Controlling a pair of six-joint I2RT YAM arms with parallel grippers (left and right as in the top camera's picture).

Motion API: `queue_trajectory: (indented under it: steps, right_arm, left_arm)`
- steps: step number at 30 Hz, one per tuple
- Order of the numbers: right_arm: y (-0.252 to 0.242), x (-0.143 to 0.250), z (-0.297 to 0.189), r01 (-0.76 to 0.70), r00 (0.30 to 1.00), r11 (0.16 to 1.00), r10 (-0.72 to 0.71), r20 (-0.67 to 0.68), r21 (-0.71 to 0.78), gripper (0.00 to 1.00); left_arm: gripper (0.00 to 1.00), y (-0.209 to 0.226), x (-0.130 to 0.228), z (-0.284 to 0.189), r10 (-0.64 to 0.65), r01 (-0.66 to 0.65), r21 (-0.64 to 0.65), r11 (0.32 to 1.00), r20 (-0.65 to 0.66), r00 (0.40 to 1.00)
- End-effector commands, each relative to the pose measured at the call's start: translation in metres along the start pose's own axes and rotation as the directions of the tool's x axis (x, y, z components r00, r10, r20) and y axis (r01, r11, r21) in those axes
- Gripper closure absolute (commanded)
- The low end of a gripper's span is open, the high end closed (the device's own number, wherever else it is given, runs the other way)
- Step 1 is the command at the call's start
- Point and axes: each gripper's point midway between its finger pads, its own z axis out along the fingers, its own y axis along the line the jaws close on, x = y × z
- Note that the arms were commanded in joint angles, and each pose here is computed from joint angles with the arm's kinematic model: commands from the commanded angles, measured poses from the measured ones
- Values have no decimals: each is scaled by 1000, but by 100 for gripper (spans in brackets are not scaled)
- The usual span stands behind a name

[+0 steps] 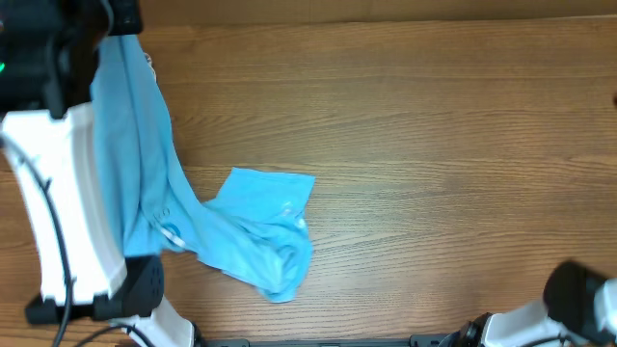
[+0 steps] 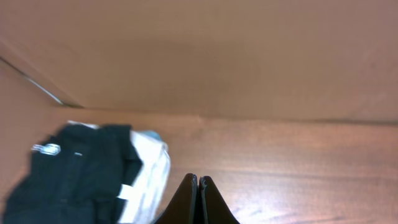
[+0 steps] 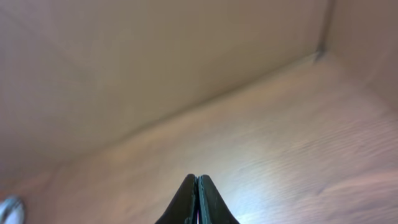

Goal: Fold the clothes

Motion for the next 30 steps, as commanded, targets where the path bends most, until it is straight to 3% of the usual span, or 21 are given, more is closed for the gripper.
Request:
queue_trajectory:
  steps: [1, 5, 10, 13, 16, 24, 30]
  right_arm:
    - [34, 26, 26, 31, 989, 978, -59, -134, -206, 92]
    - [56, 57, 58, 24, 957, 962, -101, -272, -273, 80]
    - [100, 119, 89, 35, 865, 930, -211, -454, -366, 65]
    - [118, 166, 104, 42, 776, 926, -267, -572, -375, 57]
    - [136, 220, 111, 36, 655, 915, -325, -683, -401, 39]
    - [196, 360, 106, 62, 367, 837, -526, -767, -544, 38]
    - [230, 446, 96, 114, 275, 787, -611, -742, -606, 37]
  left_arm:
    - [96, -11, 1, 10, -19, 19, 65, 998, -12, 1000]
    - [96, -11, 5, 18, -17, 19, 63, 998, -28, 999]
    - [96, -10, 5, 18, -17, 19, 61, 998, -29, 999]
    - [96, -10, 7, 18, -17, 19, 58, 998, -38, 999]
    - [96, -10, 10, 18, -16, 19, 57, 998, -47, 999]
    - [96, -5, 16, 18, -9, 12, 34, 999, -70, 997]
    - [96, -5, 19, 18, -8, 11, 33, 999, -86, 996]
